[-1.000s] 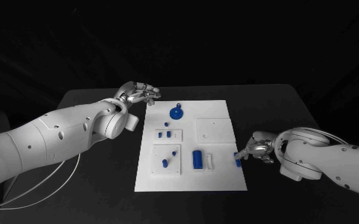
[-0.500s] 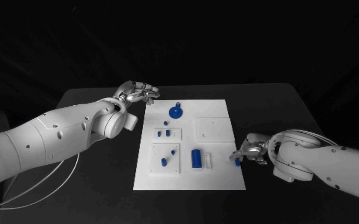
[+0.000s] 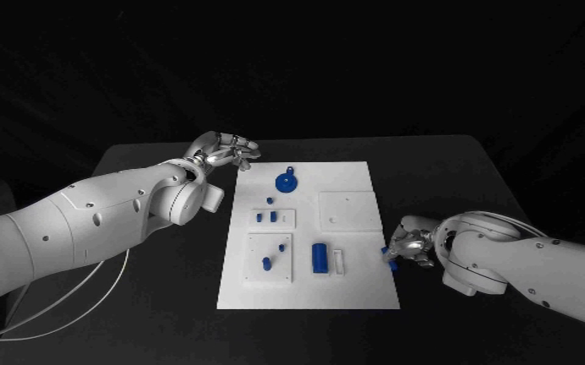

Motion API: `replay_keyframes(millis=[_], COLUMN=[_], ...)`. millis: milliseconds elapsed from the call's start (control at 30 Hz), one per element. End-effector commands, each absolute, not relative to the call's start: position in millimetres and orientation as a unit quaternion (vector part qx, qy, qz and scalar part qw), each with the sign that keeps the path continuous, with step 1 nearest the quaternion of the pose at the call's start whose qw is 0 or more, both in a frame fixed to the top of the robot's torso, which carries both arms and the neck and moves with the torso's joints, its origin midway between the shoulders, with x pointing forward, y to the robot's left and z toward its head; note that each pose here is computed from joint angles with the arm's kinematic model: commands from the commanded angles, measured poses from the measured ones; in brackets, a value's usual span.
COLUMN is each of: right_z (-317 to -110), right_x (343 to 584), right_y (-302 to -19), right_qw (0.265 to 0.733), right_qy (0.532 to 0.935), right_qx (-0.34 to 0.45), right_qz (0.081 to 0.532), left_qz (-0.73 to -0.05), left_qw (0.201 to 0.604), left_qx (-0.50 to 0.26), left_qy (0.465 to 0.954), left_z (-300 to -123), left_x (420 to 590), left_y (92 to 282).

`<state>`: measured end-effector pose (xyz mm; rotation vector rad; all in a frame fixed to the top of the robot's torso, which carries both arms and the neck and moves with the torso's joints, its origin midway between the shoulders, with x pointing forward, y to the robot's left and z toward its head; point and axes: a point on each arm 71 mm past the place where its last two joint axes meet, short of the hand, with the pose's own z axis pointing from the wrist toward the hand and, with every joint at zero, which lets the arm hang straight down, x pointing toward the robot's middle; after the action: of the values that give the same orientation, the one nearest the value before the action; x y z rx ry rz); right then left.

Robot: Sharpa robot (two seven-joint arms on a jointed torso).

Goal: Assemble the parts on the task board

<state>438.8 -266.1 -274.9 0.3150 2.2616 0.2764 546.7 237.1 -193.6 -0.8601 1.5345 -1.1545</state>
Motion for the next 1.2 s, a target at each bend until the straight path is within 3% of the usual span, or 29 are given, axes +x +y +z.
replay_keyframes(millis=[33, 367, 600, 800, 1200], right_z=[-280, -278, -248, -233, -252], right_x=[437, 435, 443, 441, 436], right_y=[-266, -280, -279, -256, -210], right_qw=[0.408, 0.412, 0.430, 0.420, 0.377], right_qy=[0.900, 0.895, 0.882, 0.879, 0.889], right_qx=[0.117, 0.139, 0.150, 0.155, 0.162], right_qz=[0.102, 0.097, 0.120, 0.163, 0.205], left_qz=[-0.483, -0.482, -0.482, -0.483, -0.483], left_qw=[0.491, 0.492, 0.492, 0.491, 0.491], left_qx=[-0.353, -0.354, -0.354, -0.353, -0.353], left_qy=[0.633, 0.633, 0.633, 0.633, 0.633], left_z=[-193.0, -193.0, -192.9, -193.0, -192.9], left_x=[546.4, 546.6, 546.7, 546.8, 546.7], left_y=[234.4, 235.6, 235.3, 234.0, 233.5])
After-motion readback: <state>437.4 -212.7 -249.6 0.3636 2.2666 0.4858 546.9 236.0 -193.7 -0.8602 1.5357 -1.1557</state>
